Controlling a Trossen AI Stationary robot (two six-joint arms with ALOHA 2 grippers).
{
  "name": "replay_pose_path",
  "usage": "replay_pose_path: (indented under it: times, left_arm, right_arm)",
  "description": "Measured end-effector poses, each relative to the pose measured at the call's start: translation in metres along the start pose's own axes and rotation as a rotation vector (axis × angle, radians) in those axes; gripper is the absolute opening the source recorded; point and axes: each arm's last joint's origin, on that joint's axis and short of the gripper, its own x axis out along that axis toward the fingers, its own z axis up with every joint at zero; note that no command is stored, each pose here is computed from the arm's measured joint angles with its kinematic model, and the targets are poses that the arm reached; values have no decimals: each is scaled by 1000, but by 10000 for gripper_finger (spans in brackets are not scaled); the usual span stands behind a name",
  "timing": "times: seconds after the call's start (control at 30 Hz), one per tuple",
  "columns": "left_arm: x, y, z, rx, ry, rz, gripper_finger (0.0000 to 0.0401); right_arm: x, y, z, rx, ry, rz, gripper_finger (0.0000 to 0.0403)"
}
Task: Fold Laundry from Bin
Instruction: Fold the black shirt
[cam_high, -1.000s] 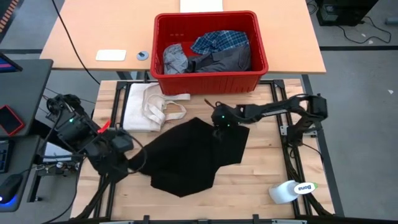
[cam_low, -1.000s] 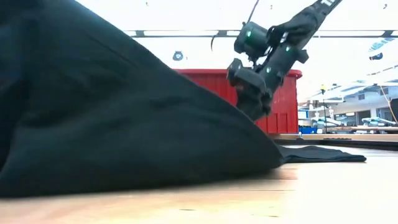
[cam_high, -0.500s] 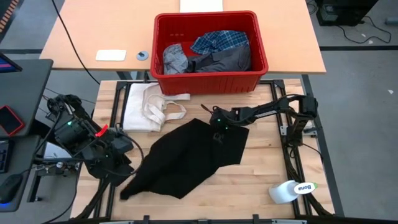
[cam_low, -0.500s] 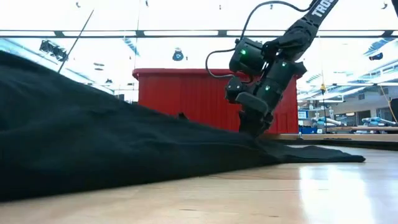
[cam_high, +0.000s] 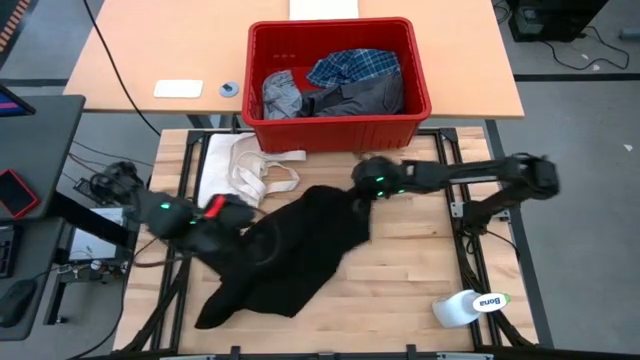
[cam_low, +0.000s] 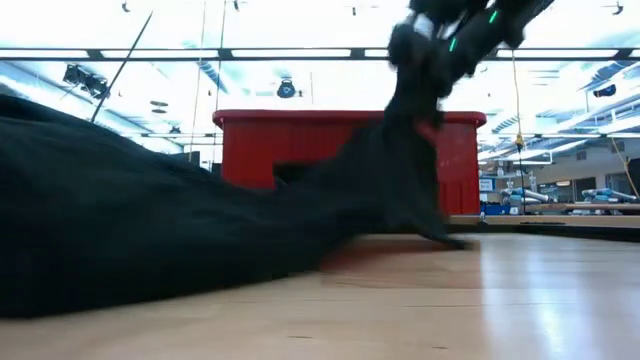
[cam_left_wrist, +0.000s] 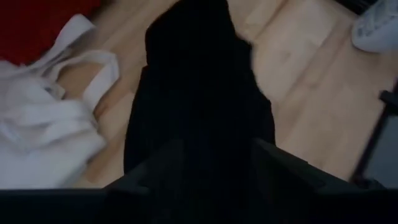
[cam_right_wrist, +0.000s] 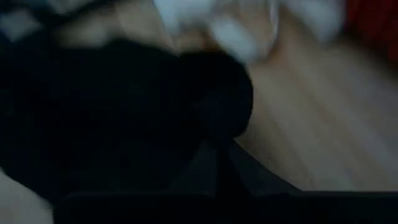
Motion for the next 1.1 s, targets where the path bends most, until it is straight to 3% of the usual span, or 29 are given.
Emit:
replay_pose_path:
  times: [0.23, 0.33, 0.43, 0.6, 0.7, 0.8, 0.93, 1.1]
  left_arm:
    - [53, -16, 28, -33, -43, 71, 191]
    - [66, -14, 40, -73, -65, 82, 204]
    - [71, -16, 58, -120, -143, 13, 221]
    - [81, -29, 84, -125, -285, -118, 249]
    - [102, -40, 87, -81, -270, -158, 266]
    - [123, -48, 83, 9, -248, -130, 281]
    - [142, -54, 83, 48, -245, -113, 286]
    - [156, -68, 88, 147, -332, -148, 286]
  right_arm:
    - [-106, 40, 31, -130, -280, 111, 13]
    - [-144, 53, 38, -160, -328, 147, 13]
    - [-168, 64, 42, -150, -314, 133, 13]
    - [-187, 89, 49, -168, -287, 178, 13]
    - [-196, 105, 50, -208, -283, 215, 13]
    - [-202, 116, 47, -242, -270, 220, 13]
    - [-210, 128, 40, -251, -264, 256, 13]
    - [-214, 137, 32, -269, -252, 289, 13]
